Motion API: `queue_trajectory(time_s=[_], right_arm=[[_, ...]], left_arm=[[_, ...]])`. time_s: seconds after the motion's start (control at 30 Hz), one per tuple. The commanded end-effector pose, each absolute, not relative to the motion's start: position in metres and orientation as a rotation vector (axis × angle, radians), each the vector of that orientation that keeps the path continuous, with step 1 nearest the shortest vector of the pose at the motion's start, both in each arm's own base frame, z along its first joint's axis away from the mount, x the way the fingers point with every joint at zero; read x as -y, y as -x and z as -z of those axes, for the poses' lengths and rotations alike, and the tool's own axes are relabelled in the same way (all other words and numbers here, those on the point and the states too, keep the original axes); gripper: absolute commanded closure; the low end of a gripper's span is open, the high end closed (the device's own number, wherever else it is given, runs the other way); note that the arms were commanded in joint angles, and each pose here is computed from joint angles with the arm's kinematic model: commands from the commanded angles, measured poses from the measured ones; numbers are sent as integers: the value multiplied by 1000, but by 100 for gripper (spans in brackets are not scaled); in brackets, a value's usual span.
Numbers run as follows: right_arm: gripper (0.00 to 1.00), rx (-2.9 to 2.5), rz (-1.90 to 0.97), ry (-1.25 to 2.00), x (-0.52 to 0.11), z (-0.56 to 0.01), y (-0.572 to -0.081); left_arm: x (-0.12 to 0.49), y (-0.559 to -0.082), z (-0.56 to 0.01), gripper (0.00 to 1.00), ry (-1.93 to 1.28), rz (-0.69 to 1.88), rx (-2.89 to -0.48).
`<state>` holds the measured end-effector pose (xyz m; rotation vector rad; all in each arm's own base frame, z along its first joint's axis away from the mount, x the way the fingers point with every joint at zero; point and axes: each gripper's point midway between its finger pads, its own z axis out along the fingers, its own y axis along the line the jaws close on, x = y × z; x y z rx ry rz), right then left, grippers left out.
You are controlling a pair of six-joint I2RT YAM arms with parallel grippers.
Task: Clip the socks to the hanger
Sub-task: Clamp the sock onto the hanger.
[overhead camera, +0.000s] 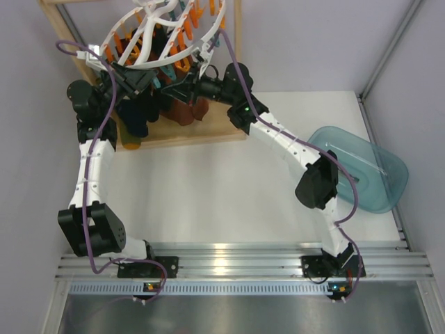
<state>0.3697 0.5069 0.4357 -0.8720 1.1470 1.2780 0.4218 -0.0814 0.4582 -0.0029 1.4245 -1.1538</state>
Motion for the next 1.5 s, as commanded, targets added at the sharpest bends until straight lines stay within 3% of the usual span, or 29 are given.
queue_trajectory(time_s=[0.0,0.93,1.03,1.17,1.47], right_arm=[[100,-1031,-1284,874,-513,-463,-356],[100,-961,-1260,859,-506,-487,-352],[100,-957,-1248,849,-505,-491,-352],[100,-967,-1238,858,-504,-488,-354],[100,-984,-1218,860,-502,-482,-360]], left_arm=[[91,-407,-463,100,-88,1194,-1416],[92,-404,-470,98,-87,1193,-1422],[91,-405,-469,90,-79,1191,-1430],[91,-402,-472,66,-83,1178,-1425],[82,-391,-491,42,-80,1098,-1400]])
